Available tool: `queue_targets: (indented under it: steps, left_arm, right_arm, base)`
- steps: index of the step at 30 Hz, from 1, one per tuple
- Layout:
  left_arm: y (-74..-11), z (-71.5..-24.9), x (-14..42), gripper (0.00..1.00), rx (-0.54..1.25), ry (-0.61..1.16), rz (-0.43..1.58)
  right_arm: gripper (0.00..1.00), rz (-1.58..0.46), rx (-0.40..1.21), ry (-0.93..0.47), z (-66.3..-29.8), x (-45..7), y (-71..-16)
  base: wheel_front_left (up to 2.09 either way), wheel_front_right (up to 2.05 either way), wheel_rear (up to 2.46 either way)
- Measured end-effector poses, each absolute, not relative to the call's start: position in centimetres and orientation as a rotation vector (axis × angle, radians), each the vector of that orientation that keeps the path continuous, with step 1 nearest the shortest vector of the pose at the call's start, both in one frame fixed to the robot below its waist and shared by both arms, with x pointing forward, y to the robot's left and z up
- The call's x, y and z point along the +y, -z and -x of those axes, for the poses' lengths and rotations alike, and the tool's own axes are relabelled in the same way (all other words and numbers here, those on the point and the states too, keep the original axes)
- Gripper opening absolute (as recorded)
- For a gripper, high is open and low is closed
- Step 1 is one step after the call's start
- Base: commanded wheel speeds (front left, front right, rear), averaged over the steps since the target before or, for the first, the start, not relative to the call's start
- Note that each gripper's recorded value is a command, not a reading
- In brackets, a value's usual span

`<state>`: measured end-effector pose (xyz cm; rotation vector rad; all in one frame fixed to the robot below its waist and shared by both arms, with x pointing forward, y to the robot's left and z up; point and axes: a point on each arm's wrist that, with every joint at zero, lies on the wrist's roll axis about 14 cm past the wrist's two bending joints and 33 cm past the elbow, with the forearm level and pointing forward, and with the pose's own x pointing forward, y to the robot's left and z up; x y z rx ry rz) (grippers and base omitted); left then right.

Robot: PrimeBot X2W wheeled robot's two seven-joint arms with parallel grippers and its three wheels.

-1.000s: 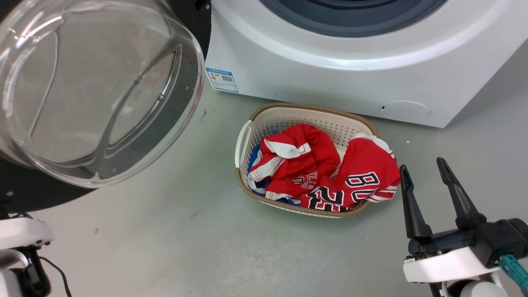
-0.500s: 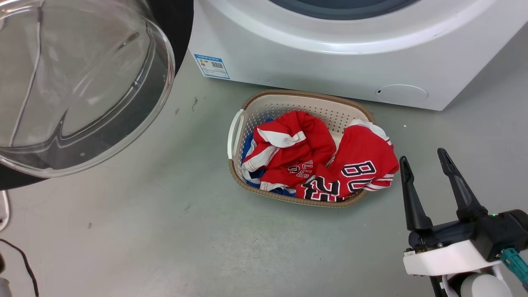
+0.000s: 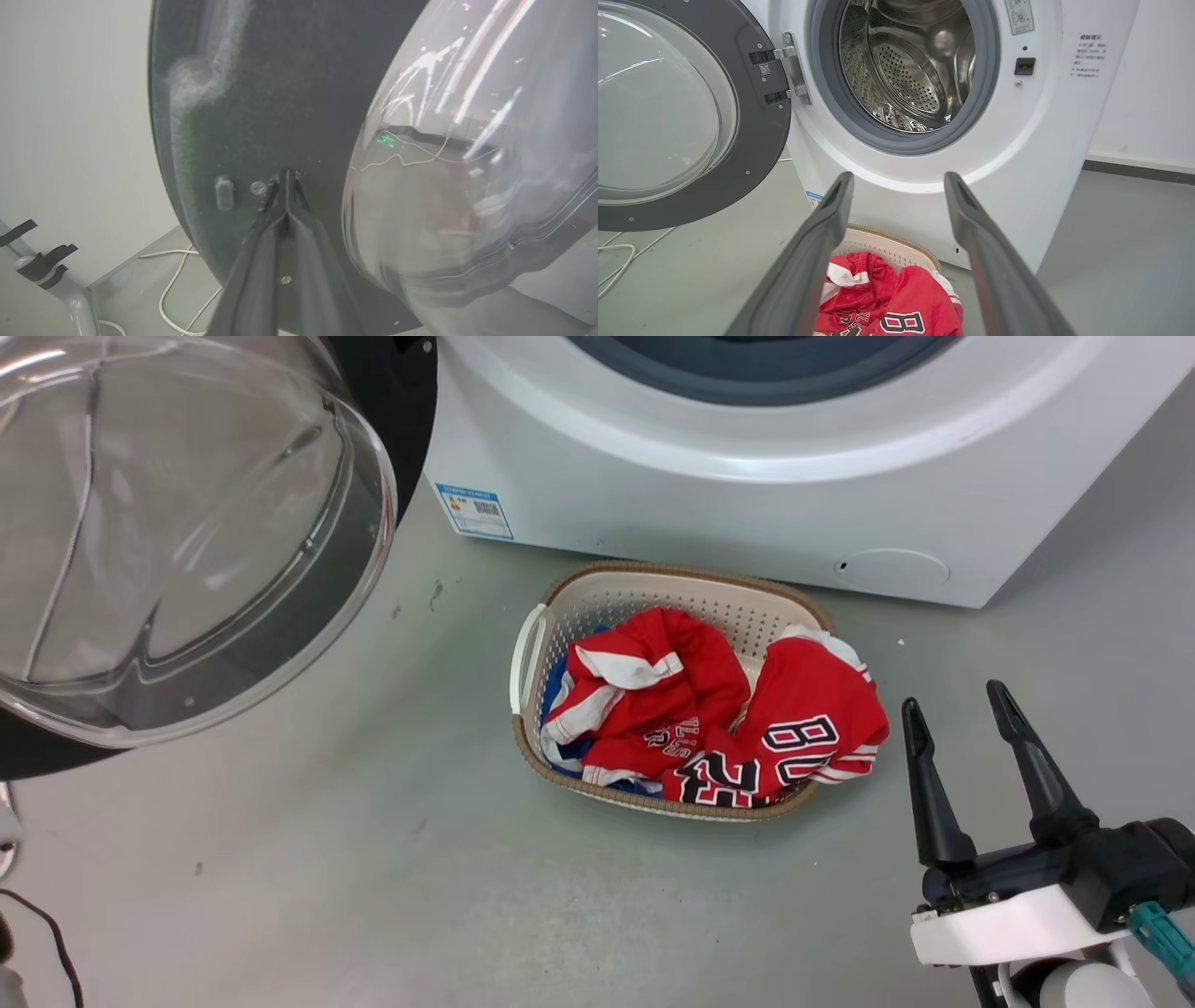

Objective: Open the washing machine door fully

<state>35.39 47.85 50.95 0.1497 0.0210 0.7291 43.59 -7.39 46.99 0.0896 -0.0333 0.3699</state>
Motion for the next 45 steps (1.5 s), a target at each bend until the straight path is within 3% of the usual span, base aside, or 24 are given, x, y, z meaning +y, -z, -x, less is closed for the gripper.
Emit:
queue_targets:
  steps: [14,36,37,38,39,45]
  left_arm:
    - [-54.2,-32.1,43.5,0.00,-0.123,-0.639,-0.122]
    - [-55.1,-32.6,27.5,0.00,-0.207,-0.247,-0.087]
    - [-55.0,-32.7,27.1,0.05,-0.207,-0.240,-0.081]
    - [-54.9,-32.7,26.7,0.43,-0.206,-0.232,-0.074]
    - [-54.7,-32.8,26.3,1.00,-0.200,-0.219,-0.070]
    - [-54.0,-33.0,23.0,1.00,-0.187,-0.132,-0.045]
  right_arm:
    - [1.00,-0.115,-0.105,-0.359,-41.2,-7.9,-50.7]
    - [1.00,-0.091,-0.206,-0.255,-37.5,-11.9,-54.6]
    - [1.00,-0.090,-0.209,-0.243,-37.3,-12.4,-54.7]
    - [1.00,-0.091,-0.210,-0.233,-37.1,-12.8,-54.7]
    - [1.00,-0.093,-0.208,-0.224,-36.8,-13.1,-54.7]
    - [1.00,-0.103,-0.207,-0.163,-35.3,-15.1,-54.7]
  base:
    - [0.00,0.00,0.00]
    - [0.00,0.00,0.00]
    - [0.00,0.00,0.00]
    - [0.00,0.00,0.00]
    - [0.00,0.00,0.00]
    - [0.00,0.00,0.00]
